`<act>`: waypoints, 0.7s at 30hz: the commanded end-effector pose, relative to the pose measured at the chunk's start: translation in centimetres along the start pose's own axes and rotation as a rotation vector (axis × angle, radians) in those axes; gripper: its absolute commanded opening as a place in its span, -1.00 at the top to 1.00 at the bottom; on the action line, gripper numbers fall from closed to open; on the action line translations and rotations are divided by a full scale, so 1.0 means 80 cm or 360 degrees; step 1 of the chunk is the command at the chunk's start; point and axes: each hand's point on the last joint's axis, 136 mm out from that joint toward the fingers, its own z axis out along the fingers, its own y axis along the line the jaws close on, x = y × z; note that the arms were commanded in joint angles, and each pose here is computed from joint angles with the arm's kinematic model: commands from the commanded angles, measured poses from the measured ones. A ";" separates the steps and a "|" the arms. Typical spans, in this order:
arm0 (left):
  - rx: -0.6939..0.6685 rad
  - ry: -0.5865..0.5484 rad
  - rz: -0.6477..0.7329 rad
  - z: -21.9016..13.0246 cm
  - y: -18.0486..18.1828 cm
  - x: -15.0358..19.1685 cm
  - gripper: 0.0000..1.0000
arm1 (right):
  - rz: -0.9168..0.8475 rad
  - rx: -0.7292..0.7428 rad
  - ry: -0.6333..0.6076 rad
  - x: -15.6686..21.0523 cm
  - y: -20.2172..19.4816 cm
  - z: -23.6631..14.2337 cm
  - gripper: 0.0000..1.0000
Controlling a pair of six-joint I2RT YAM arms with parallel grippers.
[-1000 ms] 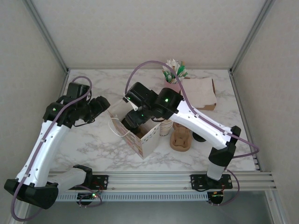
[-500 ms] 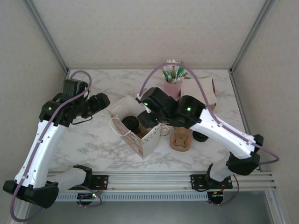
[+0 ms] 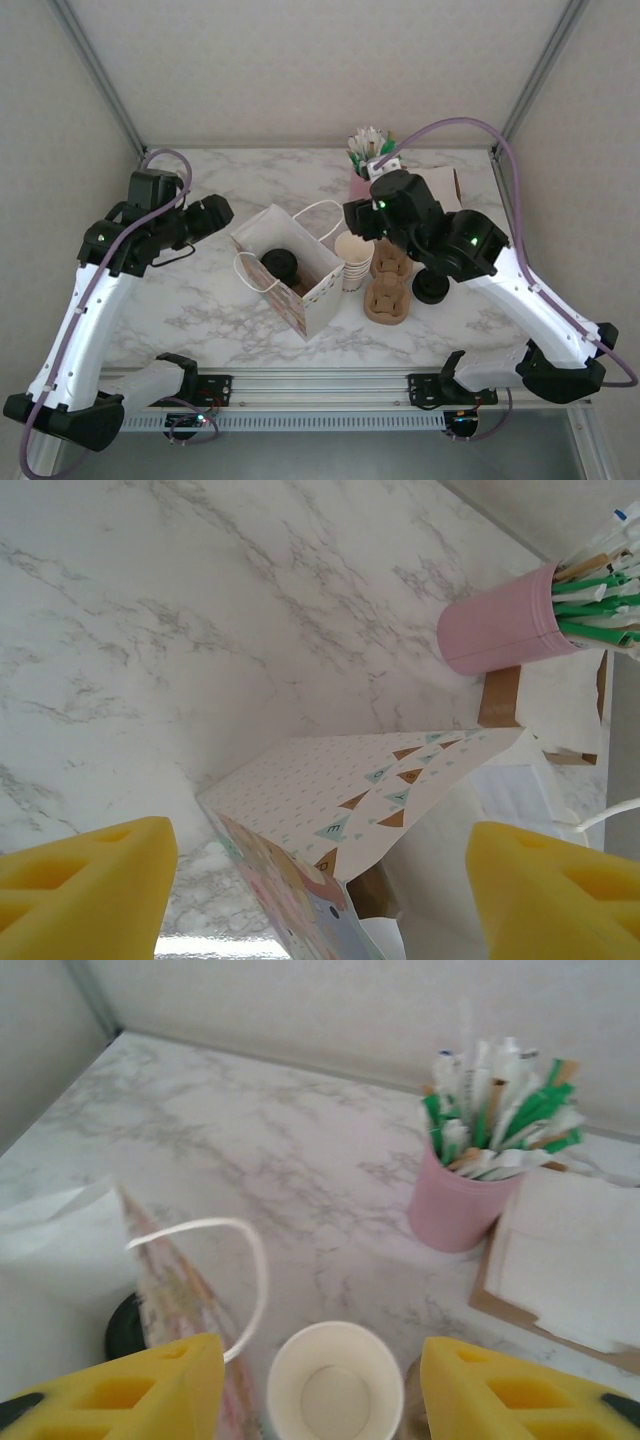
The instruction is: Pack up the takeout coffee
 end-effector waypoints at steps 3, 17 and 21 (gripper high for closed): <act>-0.0011 -0.0133 0.0001 -0.013 0.002 -0.013 -0.53 | 0.0241 0.0204 -0.0063 -0.016 -0.054 0.009 -0.11; 0.0041 -0.0176 -0.0070 -0.013 -0.004 -0.018 -0.51 | 0.0782 0.0228 0.0071 -0.031 -0.156 0.086 -0.07; 0.0103 -0.0157 -0.0044 -0.011 -0.014 -0.018 -0.48 | 0.0658 0.0073 0.0036 -0.052 -0.143 0.118 -0.07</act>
